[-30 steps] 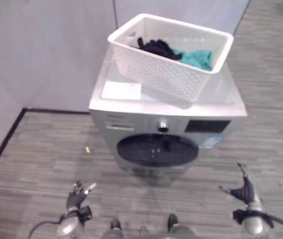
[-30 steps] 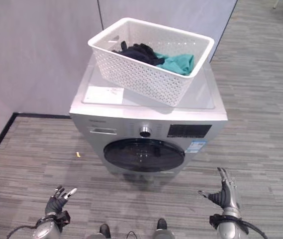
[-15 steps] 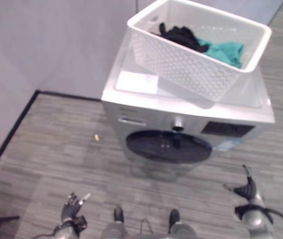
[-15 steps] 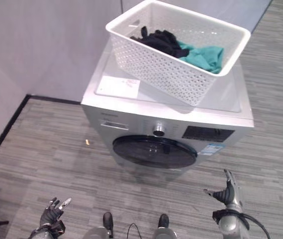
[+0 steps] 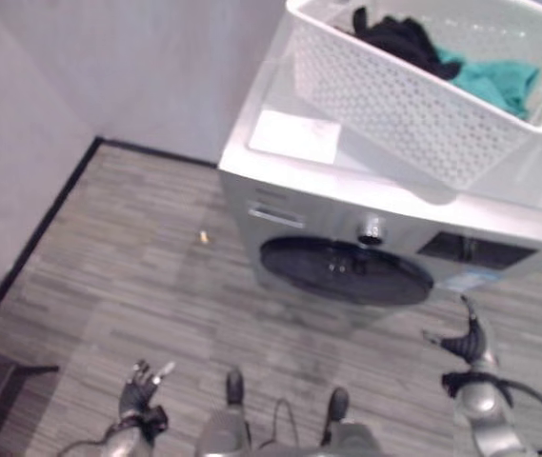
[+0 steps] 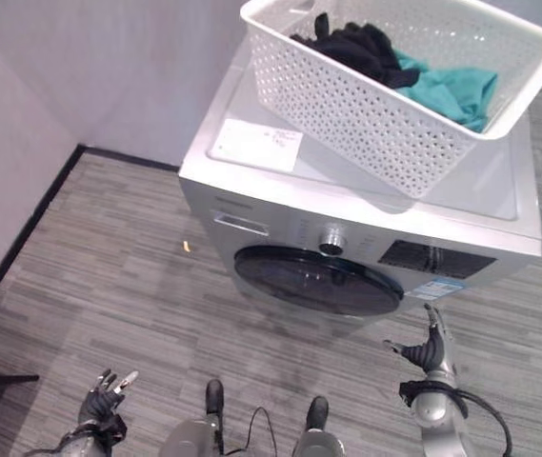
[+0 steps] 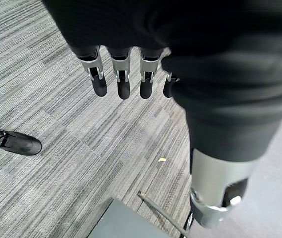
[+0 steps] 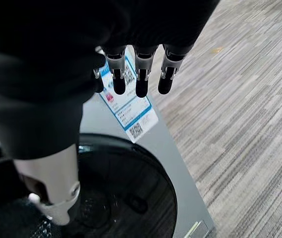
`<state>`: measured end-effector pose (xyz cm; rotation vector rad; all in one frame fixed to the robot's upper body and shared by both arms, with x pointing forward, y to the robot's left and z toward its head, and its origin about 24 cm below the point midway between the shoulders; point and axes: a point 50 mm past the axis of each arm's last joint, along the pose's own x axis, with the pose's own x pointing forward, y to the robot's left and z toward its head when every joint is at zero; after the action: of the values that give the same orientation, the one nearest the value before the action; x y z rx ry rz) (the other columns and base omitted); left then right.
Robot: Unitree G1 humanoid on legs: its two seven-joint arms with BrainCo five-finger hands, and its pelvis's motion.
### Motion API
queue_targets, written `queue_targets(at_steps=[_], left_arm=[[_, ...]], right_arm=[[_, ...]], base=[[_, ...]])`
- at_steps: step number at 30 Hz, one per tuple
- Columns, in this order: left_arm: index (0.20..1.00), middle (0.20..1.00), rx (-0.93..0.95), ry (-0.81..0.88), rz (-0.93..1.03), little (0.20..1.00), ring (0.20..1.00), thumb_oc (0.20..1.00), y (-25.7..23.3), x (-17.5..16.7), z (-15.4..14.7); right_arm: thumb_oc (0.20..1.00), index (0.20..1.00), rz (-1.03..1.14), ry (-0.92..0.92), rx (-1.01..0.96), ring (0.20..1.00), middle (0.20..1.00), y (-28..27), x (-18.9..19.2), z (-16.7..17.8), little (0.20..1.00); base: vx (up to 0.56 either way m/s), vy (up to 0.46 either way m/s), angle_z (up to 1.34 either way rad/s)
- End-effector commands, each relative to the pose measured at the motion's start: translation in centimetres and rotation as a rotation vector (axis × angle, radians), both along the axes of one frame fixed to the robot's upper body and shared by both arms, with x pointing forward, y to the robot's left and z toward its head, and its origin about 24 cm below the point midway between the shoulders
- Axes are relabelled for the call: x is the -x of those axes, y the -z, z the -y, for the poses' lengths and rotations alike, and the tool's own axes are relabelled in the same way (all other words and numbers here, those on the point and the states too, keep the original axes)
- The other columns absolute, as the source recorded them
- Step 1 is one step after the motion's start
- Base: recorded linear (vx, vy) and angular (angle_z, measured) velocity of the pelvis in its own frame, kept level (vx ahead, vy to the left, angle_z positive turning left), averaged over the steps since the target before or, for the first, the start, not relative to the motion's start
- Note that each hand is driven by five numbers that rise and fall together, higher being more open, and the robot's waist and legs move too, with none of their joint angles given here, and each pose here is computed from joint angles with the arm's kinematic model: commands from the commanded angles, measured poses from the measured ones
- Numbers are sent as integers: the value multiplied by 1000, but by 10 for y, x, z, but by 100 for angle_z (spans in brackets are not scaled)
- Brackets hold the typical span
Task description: Grab the laundry basket,head to the washer,open it,put in the laundry and shut it.
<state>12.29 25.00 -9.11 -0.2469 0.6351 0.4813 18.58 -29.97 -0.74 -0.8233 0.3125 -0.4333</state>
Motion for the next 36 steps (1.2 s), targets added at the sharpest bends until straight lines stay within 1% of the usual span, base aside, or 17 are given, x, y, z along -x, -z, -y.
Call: queue_targets(at_steps=[1,6,17,21,26,36], left_arm=[[1000,1000,-67,15,54,1000,1000,1000,-9,-15,-14],[1000,1000,-73,36,65,1000,1000,1000,-11,-16,-15],[1000,1000,-91,42,77,1000,1000,1000,-15,-21,-16],[1000,1000,-105,49,106,1000,1000,1000,-21,-27,-17],[1000,1000,-118,66,105,1000,1000,1000,-22,-26,-19],[1000,1000,-58,70,189,1000,1000,1000,-32,-32,-16]], right_arm=[[1000,1000,70,-42,120,1000,1000,-26,-14,19,1000],[1000,1000,78,-74,166,1000,1000,-34,-23,21,1000],[1000,1000,279,-55,92,1000,1000,-68,-55,12,1000],[1000,1000,348,-94,90,1000,1000,-84,-66,4,1000],[1000,1000,412,-109,111,1000,1000,-103,-79,3,1000],[1000,1000,547,-110,120,1000,1000,-141,-100,2,1000]], base=[[0,0,0],[0,0,0],[-20,-2,4],[-48,3,1],[-34,15,0],[-27,2,-4]])
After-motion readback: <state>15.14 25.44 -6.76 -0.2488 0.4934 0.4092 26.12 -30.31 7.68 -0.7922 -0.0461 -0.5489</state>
